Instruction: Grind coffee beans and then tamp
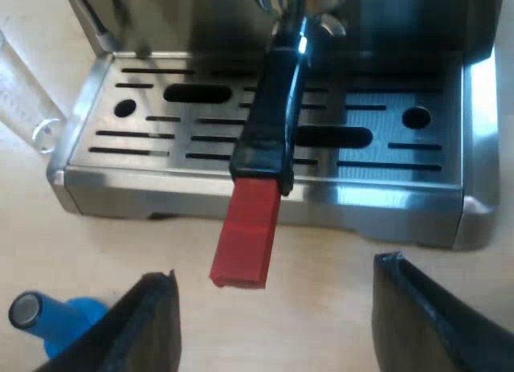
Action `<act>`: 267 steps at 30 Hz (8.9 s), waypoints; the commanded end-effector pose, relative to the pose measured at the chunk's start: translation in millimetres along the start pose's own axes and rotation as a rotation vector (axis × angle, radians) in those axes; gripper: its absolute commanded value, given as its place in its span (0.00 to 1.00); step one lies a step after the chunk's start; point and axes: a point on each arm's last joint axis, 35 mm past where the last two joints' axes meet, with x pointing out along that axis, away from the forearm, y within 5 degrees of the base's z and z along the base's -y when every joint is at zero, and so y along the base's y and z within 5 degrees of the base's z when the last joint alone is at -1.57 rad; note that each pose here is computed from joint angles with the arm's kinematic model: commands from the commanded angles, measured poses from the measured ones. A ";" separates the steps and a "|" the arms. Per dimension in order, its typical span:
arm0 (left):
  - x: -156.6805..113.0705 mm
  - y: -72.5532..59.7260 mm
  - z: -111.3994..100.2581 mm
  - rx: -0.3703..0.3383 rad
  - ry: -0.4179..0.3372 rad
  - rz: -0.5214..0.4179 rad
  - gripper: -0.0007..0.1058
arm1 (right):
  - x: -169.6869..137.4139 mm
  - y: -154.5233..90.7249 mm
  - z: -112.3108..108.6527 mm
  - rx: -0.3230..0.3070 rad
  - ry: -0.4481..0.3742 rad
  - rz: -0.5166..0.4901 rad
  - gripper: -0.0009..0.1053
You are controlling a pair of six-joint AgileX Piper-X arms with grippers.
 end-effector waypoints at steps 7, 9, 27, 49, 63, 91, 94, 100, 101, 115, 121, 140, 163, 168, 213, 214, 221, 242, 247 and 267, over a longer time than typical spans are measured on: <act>-1.6 -3.0 4.6 0.011 -0.017 -0.012 0.48 | 29.8 25.4 17.4 -0.032 0.081 0.005 0.52; -1.6 -3.0 4.6 0.011 -0.017 -0.012 0.48 | 38.5 32.3 19.3 -0.044 0.098 -0.003 0.52; -1.6 -3.0 4.8 0.012 -0.018 -0.012 0.48 | 83.2 19.0 17.2 0.003 0.223 -0.040 0.52; -1.6 -3.0 4.8 0.012 -0.018 -0.012 0.48 | 106.5 24.0 5.0 0.006 0.296 -0.067 0.52; -1.6 -3.0 4.8 0.012 -0.018 -0.012 0.48 | 116.4 25.9 -1.9 0.029 0.228 -0.081 0.52; -1.6 -3.0 4.8 0.012 -0.018 -0.012 0.48 | 121.2 17.3 -0.9 0.050 0.219 -0.117 0.52; -1.6 -3.0 4.8 0.012 -0.018 -0.012 0.48 | 121.2 17.3 -0.9 0.050 0.219 -0.117 0.52; -1.6 -3.0 4.8 0.012 -0.018 -0.012 0.48 | 121.1 17.1 -1.3 0.048 0.221 -0.121 0.52; -1.6 -3.0 4.8 0.012 -0.018 -0.012 0.48 | 121.0 17.0 -1.5 0.047 0.223 -0.121 0.48; -1.6 -3.0 4.8 0.012 -0.018 -0.012 0.48 | 121.0 16.9 -1.7 0.046 0.224 -0.122 0.01; -1.6 -3.0 4.8 0.012 -0.018 -0.012 0.48 | 121.0 16.9 -1.7 0.046 0.224 -0.122 0.01; -1.6 -3.0 4.8 0.012 -0.018 -0.012 0.48 | 110.4 26.6 -13.4 -0.025 0.283 -0.139 0.01; -1.6 -3.0 4.8 0.012 -0.018 -0.012 0.48 | 85.5 42.3 -20.4 -0.020 0.254 -0.164 0.01; -1.6 -3.0 4.8 0.012 -0.018 -0.012 0.48 | 70.9 43.2 -20.4 -0.054 0.234 -0.174 0.01; -1.6 -3.0 4.8 0.011 -0.018 -0.012 0.48 | 16.0 59.9 -104.5 -0.236 0.099 0.003 0.01; -1.6 -3.0 4.8 0.011 -0.018 -0.012 0.48 | 18.4 60.4 -108.5 -0.240 0.100 0.023 0.01; -1.6 -3.0 4.8 0.011 -0.018 -0.012 0.48 | 28.7 60.4 -124.2 -0.269 0.071 0.079 0.01; -1.6 -3.0 4.8 0.011 -0.018 -0.012 0.48 | 64.1 33.1 -135.8 -0.134 0.100 0.037 0.01; -1.6 -3.0 4.8 0.011 -0.018 -0.012 0.48 | 72.0 36.3 -144.3 -0.165 0.146 0.033 0.01; -1.6 -3.0 4.8 0.011 -0.018 -0.012 0.48 | 86.3 49.4 -154.9 -0.157 0.206 0.124 0.50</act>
